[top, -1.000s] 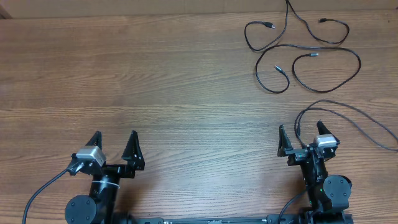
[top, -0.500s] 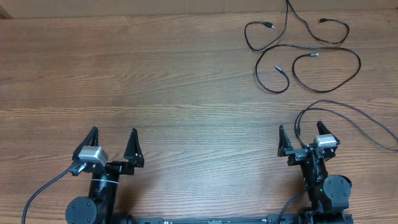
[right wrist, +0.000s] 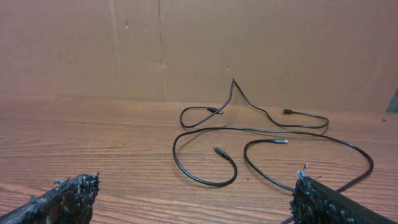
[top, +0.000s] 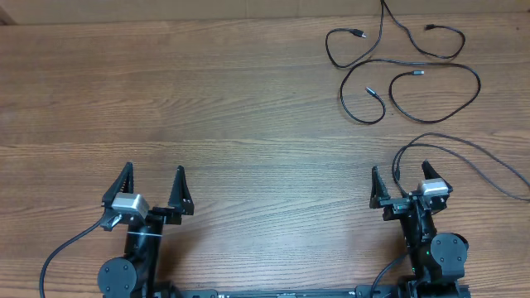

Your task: Untangle cables

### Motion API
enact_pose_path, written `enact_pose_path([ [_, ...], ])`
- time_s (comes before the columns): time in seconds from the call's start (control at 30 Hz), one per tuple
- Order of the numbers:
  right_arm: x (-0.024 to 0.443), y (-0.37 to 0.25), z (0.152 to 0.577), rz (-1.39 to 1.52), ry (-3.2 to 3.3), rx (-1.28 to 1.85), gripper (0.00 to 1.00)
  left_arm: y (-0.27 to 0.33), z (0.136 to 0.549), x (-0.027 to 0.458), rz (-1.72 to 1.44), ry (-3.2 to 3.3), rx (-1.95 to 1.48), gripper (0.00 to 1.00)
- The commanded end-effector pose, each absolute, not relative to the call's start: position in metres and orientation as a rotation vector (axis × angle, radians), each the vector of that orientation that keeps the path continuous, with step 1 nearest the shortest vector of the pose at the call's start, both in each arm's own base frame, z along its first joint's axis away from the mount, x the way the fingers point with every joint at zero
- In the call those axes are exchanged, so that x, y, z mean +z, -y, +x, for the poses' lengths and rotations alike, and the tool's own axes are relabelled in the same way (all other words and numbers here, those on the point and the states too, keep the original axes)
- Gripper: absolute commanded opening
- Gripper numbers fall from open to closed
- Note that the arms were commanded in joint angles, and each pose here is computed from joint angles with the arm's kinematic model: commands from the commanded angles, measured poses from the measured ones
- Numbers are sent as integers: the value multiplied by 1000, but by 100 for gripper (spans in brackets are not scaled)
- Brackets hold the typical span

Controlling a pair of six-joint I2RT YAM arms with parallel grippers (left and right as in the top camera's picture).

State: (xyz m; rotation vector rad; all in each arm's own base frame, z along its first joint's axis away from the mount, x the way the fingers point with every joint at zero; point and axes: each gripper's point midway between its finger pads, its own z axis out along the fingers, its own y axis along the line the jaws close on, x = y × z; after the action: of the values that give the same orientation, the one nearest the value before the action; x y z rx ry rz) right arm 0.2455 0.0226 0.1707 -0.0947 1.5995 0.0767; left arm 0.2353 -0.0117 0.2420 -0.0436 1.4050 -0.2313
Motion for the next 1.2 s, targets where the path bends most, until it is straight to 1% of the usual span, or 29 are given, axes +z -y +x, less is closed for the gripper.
enact_pose_path([
  [0.0,170,-20,246,-79,-1593,70,100,10,238,233,-38,-1389,-209,100],
  [0.37,170,-20,246,-79,-1593,70,100,-1,242,220,-97,-1382,-155,100],
  [0.8,170,-20,246,-79,-1593,70,100,-14,246,157,-183,-1633,-91,100],
  [1.17,170,-20,246,-79,-1593,70,100,-12,246,155,-90,-1648,-16,100],
])
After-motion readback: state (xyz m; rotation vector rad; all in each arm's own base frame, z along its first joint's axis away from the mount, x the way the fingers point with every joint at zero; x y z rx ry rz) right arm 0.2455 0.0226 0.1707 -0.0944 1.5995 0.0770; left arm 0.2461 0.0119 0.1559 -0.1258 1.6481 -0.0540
